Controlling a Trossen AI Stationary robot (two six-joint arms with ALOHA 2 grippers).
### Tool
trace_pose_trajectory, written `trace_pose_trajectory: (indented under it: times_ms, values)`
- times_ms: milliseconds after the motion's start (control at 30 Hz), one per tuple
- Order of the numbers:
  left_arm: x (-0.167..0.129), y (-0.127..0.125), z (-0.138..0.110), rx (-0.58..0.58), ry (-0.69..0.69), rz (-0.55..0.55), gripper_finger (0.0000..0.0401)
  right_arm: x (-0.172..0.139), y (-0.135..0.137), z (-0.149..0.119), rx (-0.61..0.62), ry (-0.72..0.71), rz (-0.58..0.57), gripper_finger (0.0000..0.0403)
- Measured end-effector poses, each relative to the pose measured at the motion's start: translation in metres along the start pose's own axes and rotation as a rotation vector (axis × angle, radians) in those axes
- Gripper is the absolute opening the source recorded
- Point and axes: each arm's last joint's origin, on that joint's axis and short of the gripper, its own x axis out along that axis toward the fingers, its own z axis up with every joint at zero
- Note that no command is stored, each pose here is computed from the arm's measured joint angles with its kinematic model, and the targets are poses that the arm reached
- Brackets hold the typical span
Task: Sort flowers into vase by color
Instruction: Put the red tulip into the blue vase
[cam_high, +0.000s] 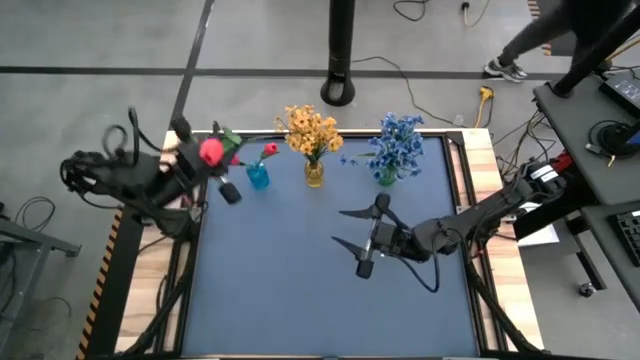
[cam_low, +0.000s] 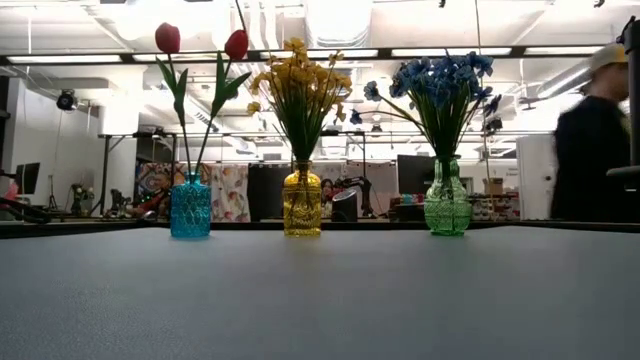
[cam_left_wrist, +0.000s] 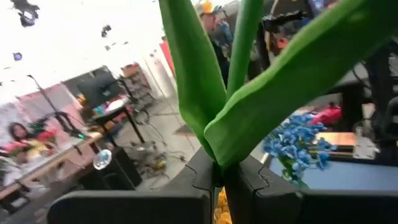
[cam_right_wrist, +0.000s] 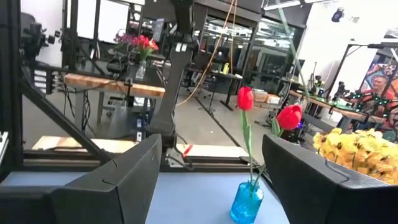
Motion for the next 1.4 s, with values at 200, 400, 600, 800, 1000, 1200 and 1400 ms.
trace_pose_trajectory:
  times_ms: [200,400,600,800,1000,1200,1400]
  values:
    - [0.001,0.043,0.016,-0.014,0.102,0.035,0.0001,0.004,0.004,-0.008,-0.022,0.022,0.000,0.0267]
    - [0.007,0.071,0.001,-0.072,0.242,0.080,0.0000,0.006,0.004,-0.011,-0.028,0.029,-0.003,0.0269]
    - [0.035,0.072,-0.034,-0.113,0.398,0.040,0.0000,0.006,0.004,-0.011,-0.019,0.029,-0.003,0.0276]
    - [0.067,0.071,-0.075,-0.036,0.490,0.096,0.0000,0.006,0.004,-0.011,0.009,0.035,-0.002,0.0274]
    - [0.080,0.073,-0.109,-0.122,0.454,-0.034,0.0000,0.006,0.004,-0.012,0.007,0.036,-0.002,0.0278]
    - [0.066,0.080,-0.137,-0.177,0.431,-0.007,0.0000,0.006,0.004,-0.013,-0.001,0.045,0.001,0.0274]
    - [0.059,0.079,-0.157,-0.234,0.458,0.004,0.0000,0.007,0.003,-0.013,0.002,0.046,-0.003,0.0279]
